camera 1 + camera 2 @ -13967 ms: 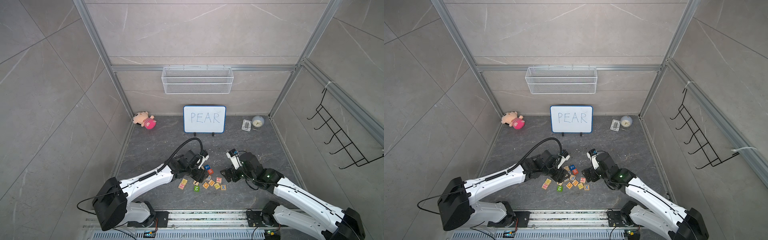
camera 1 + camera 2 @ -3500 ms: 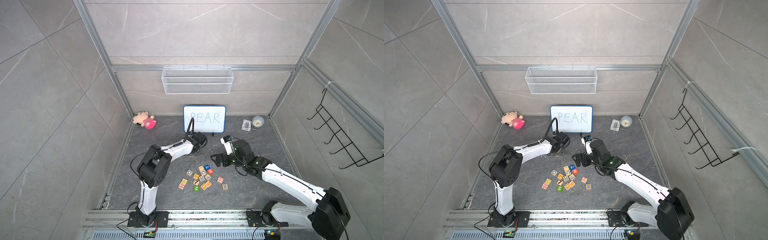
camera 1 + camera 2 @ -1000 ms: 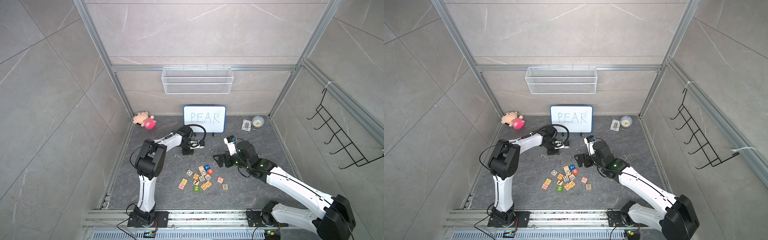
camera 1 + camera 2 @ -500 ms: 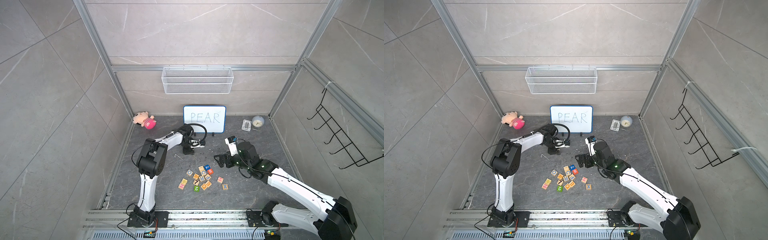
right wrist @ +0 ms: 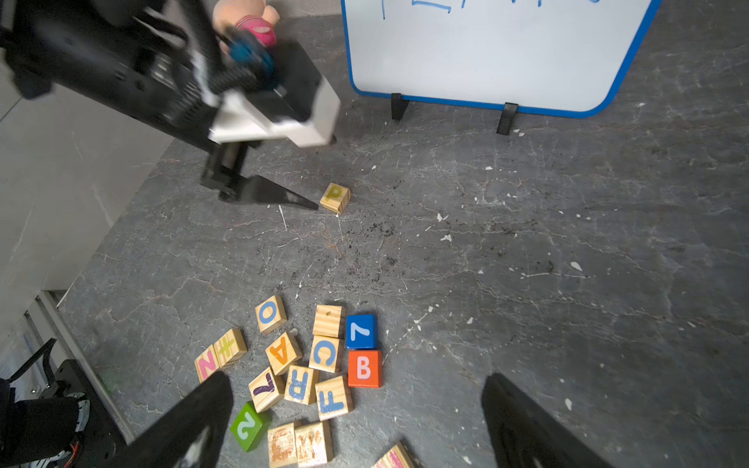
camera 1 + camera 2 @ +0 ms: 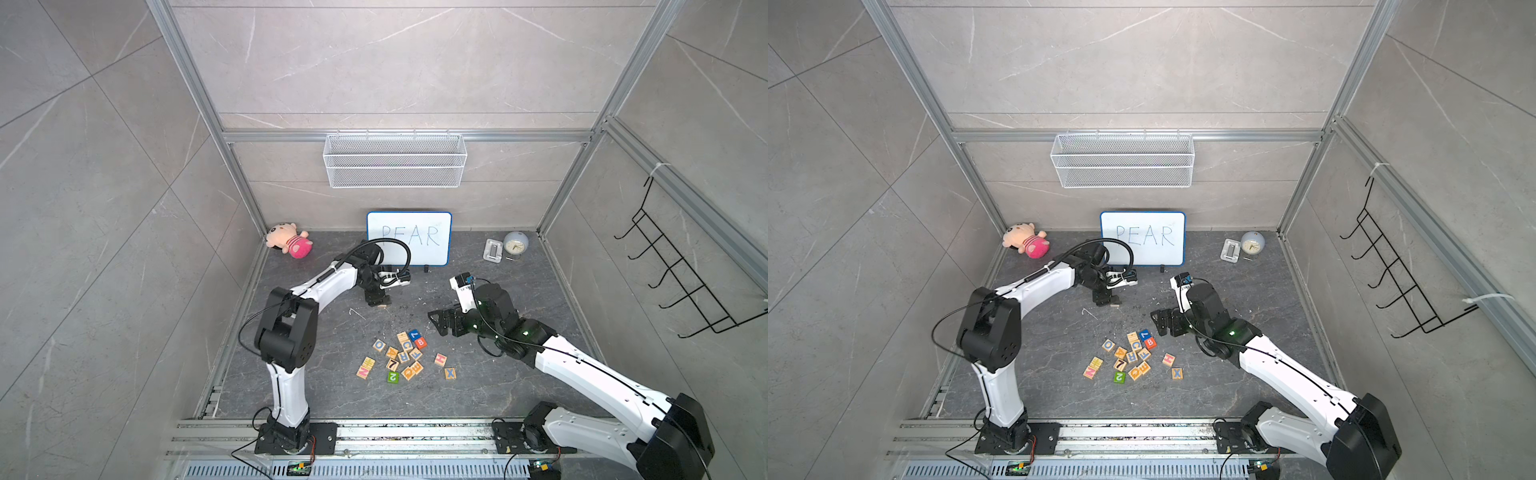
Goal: Spell the uppercase word “pear” with letter blocks
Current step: Place the letter block at the center of the board, then pick up the letter block from the center of the board.
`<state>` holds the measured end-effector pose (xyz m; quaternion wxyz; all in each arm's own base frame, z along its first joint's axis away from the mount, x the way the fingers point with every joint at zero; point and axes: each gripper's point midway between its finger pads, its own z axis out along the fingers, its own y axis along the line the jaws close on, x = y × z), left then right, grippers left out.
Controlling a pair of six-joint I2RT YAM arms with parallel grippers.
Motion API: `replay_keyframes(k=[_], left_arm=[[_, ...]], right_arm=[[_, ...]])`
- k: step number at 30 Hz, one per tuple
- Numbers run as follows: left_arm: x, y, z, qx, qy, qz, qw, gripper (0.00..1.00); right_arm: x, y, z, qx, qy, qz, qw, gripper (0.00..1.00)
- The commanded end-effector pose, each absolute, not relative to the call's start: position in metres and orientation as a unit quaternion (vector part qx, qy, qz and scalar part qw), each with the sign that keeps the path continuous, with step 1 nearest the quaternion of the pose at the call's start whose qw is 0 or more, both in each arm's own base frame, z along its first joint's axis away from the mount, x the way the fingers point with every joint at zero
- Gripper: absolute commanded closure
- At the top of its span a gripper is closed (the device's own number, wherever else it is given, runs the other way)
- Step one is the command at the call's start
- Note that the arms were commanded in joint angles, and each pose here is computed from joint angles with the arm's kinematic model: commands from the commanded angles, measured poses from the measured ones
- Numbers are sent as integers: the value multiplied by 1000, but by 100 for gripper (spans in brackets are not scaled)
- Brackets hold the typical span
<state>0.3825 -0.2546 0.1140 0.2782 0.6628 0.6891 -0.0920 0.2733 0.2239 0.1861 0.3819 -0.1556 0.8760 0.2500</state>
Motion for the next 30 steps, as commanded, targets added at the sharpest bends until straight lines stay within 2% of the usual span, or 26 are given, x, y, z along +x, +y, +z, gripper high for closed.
replay_keyframes(k=[1, 3, 4, 9, 12, 16, 20, 22, 26, 30], left_arm=[[376, -268, 179, 631, 671, -115, 372, 22], [378, -267, 201, 597, 680, -116, 409, 11], [377, -266, 213, 578, 685, -121, 426, 0], [365, -261, 260, 480, 693, -163, 514, 0], [355, -255, 275, 423, 688, -197, 556, 0], [334, -252, 276, 354, 724, -273, 525, 0], [310, -243, 249, 285, 769, -317, 476, 7], [288, -241, 234, 283, 775, -326, 461, 1], [244, -240, 206, 305, 789, -296, 443, 0], [215, -243, 192, 326, 792, -267, 441, 10]], right_arm=[[273, 224, 191, -167, 879, 237, 379, 2], [272, 223, 194, -171, 880, 234, 377, 2], [271, 221, 194, -171, 882, 230, 374, 2], [265, 214, 191, -185, 890, 211, 359, 3], [252, 220, 184, -211, 898, 219, 318, 6], [227, 224, 160, -240, 919, 193, 245, 16], [208, 227, 144, -258, 928, 172, 208, 29], [199, 233, 138, -268, 929, 173, 185, 32], [188, 247, 129, -295, 930, 158, 152, 35], [183, 263, 120, -300, 932, 153, 136, 35]])
